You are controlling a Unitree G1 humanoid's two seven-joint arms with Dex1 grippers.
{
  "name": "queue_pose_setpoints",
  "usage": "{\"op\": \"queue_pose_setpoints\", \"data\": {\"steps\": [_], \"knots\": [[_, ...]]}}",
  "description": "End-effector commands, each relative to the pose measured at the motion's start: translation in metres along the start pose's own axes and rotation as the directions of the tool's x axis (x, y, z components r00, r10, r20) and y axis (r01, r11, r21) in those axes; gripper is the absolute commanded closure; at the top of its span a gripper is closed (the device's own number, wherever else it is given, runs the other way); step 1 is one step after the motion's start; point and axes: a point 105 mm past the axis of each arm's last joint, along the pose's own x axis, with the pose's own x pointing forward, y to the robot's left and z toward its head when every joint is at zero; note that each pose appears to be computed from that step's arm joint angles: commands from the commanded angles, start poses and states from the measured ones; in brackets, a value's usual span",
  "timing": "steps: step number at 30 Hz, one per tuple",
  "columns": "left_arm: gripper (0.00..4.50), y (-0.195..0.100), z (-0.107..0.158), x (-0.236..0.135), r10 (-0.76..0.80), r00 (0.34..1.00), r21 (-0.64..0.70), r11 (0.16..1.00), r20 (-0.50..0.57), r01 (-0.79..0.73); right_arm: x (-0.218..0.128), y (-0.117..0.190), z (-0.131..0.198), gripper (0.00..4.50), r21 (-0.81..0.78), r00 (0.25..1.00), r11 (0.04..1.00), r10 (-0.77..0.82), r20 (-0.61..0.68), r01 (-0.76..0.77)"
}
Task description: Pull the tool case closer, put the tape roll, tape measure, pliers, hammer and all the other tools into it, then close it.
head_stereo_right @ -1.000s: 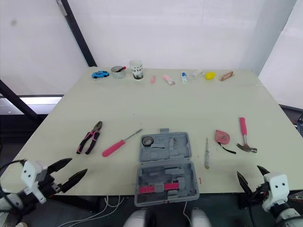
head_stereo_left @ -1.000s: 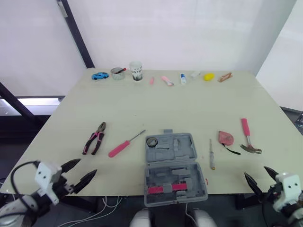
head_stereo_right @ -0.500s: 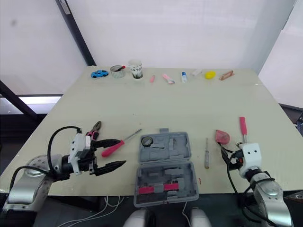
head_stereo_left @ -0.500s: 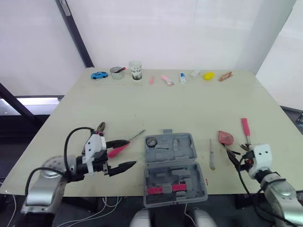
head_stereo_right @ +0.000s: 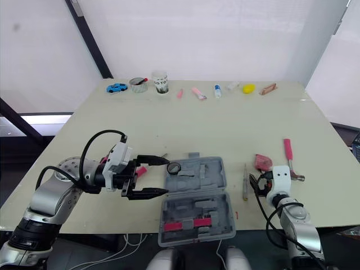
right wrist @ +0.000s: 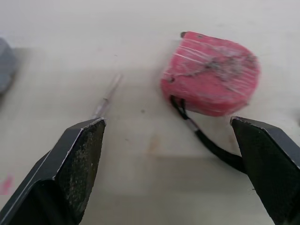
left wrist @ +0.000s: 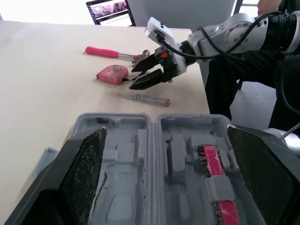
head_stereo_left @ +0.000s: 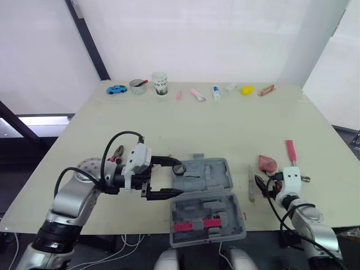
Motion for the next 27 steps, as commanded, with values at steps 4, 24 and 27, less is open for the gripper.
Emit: {"op": "queue_pose_setpoints", "data": {"steps": [4,24,27], "knots": [[0.15,-0.0031,0.0085,0.0023,-0.033,0.999,0.025,0.999,0.021,0.032,0.0046,-0.0048,0.0073,0.00,-0.008,1.000,1.000,0.006,0.013,-0.006],[0.00,-0.0033,0.0098,0.0043,-0.038,0.999,0.029,0.999,0.033,0.037,0.0095,-0.0081,0.0075,2.38,-0.067,1.000,0.998,-0.010,-0.019,0.008],[0.00,-0.0033,0.0100,0.0047,-0.038,0.999,0.031,0.999,0.035,0.037,0.0093,-0.0089,0.0057,2.38,-0.070,0.999,0.997,-0.014,-0.034,0.012]]}}
